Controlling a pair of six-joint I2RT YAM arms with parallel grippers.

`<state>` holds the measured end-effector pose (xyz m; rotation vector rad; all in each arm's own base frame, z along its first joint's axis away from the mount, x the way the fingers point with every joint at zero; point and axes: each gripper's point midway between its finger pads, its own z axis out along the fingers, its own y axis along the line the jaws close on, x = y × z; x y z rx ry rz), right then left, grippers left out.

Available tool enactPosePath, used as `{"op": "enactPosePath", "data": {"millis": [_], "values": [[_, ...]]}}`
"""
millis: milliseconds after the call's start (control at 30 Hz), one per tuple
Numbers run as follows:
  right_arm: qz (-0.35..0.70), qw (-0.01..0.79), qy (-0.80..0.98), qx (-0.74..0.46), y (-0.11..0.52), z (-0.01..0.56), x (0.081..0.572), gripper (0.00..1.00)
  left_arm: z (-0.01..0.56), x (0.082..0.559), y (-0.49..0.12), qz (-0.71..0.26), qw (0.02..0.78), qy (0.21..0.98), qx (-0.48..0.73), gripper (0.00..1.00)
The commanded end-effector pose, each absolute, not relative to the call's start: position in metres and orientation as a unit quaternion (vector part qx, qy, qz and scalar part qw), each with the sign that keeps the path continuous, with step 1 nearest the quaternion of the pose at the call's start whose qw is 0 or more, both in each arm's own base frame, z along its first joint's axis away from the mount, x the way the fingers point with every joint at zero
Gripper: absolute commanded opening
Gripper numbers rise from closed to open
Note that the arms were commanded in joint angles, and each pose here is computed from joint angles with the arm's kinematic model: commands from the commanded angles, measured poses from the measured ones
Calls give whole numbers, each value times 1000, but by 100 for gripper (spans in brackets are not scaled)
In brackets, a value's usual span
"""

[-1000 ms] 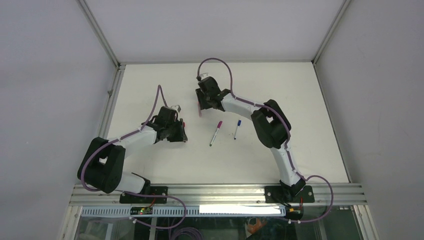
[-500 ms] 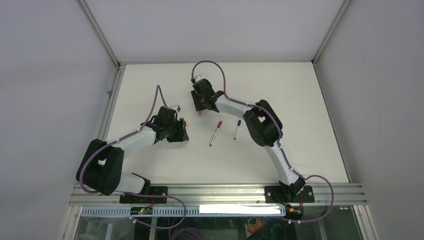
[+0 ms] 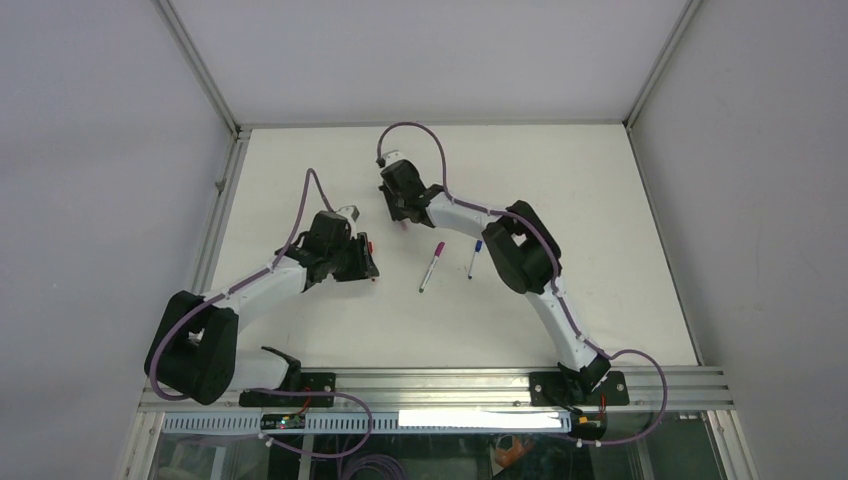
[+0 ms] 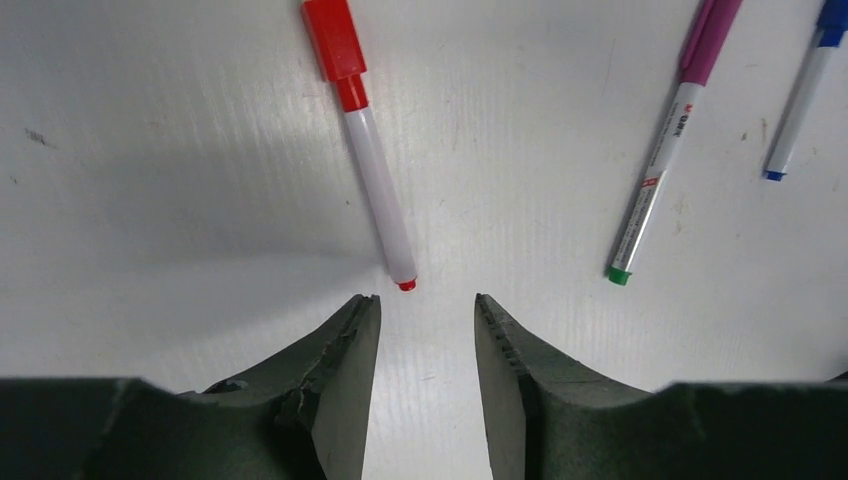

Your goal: Insert the pens into the pen caps

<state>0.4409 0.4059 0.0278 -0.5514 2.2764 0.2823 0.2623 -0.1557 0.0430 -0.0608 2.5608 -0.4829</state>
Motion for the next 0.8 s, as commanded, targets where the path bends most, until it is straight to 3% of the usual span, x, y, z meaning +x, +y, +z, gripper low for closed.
{"op": "enactPosePath", "data": {"millis": [0, 167, 333, 767], "values": [[122, 384, 889, -218, 395, 37, 425, 0, 68, 282, -169, -223, 337, 915, -2, 42], [279, 404, 854, -170, 407, 89, 402, 0, 98, 320, -205, -318, 432, 843, 27, 43], [366, 445, 806, -139, 411, 148, 385, 0, 110, 340, -235, -396, 461, 793, 32, 40], [396, 461, 781, -142, 406, 182, 371, 0, 125, 343, -259, -453, 482, 748, 61, 41]]}}
